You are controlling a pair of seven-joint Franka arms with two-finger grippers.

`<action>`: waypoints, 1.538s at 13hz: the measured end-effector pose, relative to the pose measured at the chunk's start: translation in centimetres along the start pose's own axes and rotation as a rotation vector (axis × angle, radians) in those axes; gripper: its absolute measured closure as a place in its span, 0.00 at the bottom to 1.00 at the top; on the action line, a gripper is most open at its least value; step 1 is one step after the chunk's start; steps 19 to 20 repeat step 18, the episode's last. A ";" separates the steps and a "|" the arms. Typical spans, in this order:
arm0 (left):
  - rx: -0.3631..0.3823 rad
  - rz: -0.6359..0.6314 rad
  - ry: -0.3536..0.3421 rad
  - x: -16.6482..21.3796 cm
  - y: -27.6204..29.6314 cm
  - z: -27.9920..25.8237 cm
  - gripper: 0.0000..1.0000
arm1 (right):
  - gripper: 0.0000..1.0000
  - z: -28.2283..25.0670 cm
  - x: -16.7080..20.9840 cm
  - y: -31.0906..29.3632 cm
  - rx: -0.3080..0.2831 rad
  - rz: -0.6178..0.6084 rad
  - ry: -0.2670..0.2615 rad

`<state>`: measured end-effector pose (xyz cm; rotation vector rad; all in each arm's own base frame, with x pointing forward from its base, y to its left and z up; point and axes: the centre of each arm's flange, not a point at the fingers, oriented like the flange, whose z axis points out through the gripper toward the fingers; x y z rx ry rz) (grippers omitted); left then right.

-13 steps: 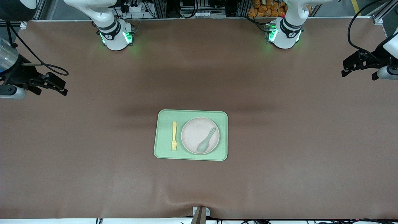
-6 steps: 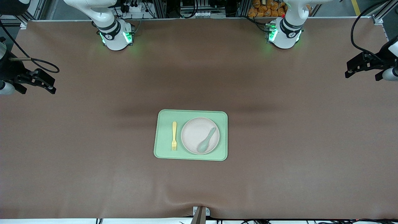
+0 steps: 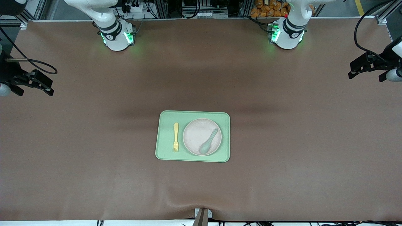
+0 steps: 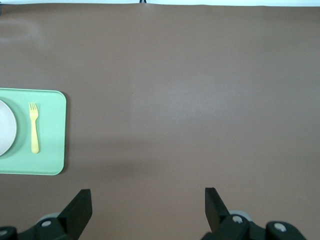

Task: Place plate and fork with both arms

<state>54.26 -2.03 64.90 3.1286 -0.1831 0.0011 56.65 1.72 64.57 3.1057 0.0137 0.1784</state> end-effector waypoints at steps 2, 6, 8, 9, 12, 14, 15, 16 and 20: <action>-0.001 0.000 0.000 0.0 0.0 0.0 0.00 | 0.00 -0.3 -0.1 -0.3 0.002 -0.004 -0.008; -0.002 0.000 0.000 0.0 0.0 0.0 0.00 | 0.00 -0.2 -0.3 -0.2 0.002 -0.003 -0.021; -0.002 0.001 0.000 0.0 0.0 0.0 0.00 | 0.00 -0.3 -0.3 -0.2 0.002 -0.003 -0.022; -0.002 0.001 0.000 0.0 0.0 0.0 0.00 | 0.00 -0.3 -0.3 -0.2 0.002 -0.003 -0.022; -0.002 0.001 -0.001 0.0 0.0 0.0 0.00 | 0.00 -0.3 -0.3 -0.2 0.002 -0.003 -0.024; -0.002 0.001 -0.001 0.0 0.0 0.1 0.00 | 0.00 -0.3 -0.3 -0.2 0.002 -0.003 -0.024; -0.002 0.001 -0.001 0.0 0.0 0.1 0.00 | 0.00 -0.3 -0.3 -0.1 0.001 -0.002 -0.025; -0.002 0.001 -0.001 0.0 0.0 0.1 0.00 | 0.00 -0.3 -0.4 0.0 0.001 0.000 -0.026; -0.002 0.001 -0.001 0.0 0.0 0.1 0.00 | 0.00 -0.3 -0.4 0.2 0.002 0.004 -0.027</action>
